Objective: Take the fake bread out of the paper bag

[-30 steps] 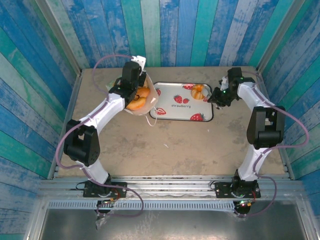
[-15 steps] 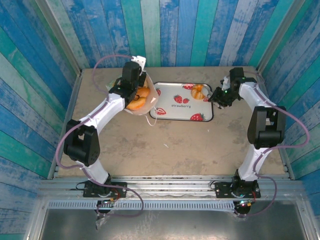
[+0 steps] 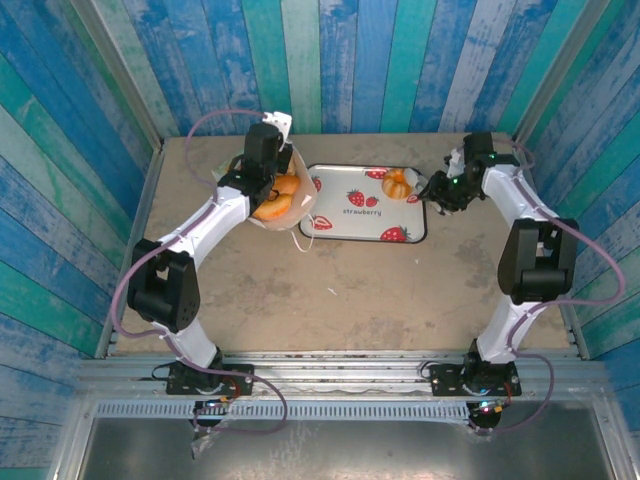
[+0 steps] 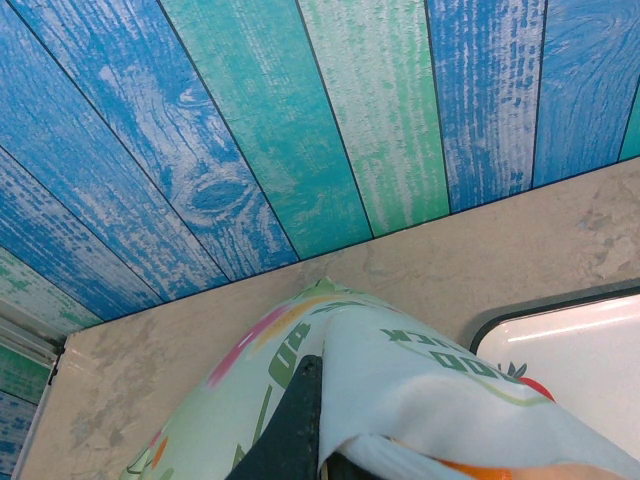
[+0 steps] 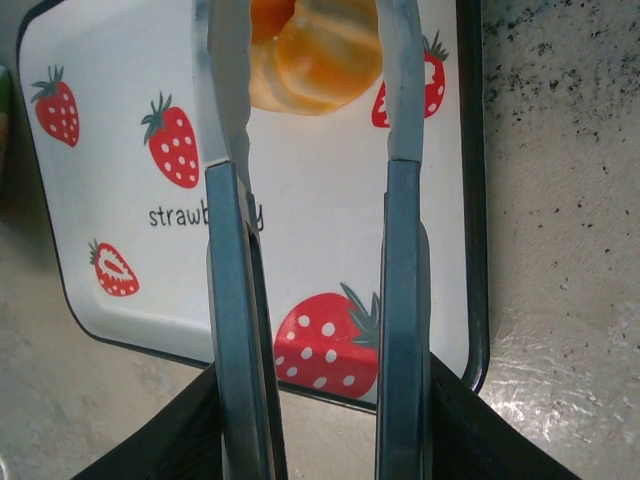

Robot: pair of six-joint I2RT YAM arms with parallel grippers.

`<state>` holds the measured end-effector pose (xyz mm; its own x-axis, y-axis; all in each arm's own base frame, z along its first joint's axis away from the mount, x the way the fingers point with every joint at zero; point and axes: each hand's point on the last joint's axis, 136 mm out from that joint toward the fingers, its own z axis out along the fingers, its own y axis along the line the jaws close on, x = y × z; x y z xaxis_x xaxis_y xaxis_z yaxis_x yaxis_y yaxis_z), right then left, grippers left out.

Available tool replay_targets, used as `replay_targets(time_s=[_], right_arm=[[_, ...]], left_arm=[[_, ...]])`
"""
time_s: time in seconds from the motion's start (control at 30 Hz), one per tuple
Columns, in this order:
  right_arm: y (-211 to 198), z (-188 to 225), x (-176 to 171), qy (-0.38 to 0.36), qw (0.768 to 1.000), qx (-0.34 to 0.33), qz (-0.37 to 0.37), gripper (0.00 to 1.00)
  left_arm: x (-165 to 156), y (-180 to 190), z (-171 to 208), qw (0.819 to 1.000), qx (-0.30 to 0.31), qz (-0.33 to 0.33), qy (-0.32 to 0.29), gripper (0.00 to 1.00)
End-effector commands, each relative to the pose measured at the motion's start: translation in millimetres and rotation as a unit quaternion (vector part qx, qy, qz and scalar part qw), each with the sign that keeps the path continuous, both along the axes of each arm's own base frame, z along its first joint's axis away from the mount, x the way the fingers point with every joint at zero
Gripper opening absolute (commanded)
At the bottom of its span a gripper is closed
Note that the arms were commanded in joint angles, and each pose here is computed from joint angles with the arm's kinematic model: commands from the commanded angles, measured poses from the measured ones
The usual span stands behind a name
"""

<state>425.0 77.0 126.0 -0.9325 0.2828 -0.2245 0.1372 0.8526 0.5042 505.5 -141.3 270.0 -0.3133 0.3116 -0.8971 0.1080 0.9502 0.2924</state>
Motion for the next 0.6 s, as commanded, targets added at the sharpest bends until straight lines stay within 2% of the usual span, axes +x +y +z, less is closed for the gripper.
replay_targets(time_s=[0.0, 0.33, 0.57], right_arm=[[-2, 17, -9, -0.013, 1.0, 0.005, 0.0, 0.45], [10, 41, -38, -0.031, 0.999, 0.035, 0.013, 0.43], [46, 73, -70, -0.061, 0.996, 0.048, 0.052, 0.43]], left_arm=[[0, 0, 13, 1.0, -0.009, 0.0, -0.015, 0.0], [0, -3, 14, 1.0, -0.013, -0.005, -0.015, 0.0], [2, -2, 12, 1.0, -0.012, 0.0, -0.009, 0.0]])
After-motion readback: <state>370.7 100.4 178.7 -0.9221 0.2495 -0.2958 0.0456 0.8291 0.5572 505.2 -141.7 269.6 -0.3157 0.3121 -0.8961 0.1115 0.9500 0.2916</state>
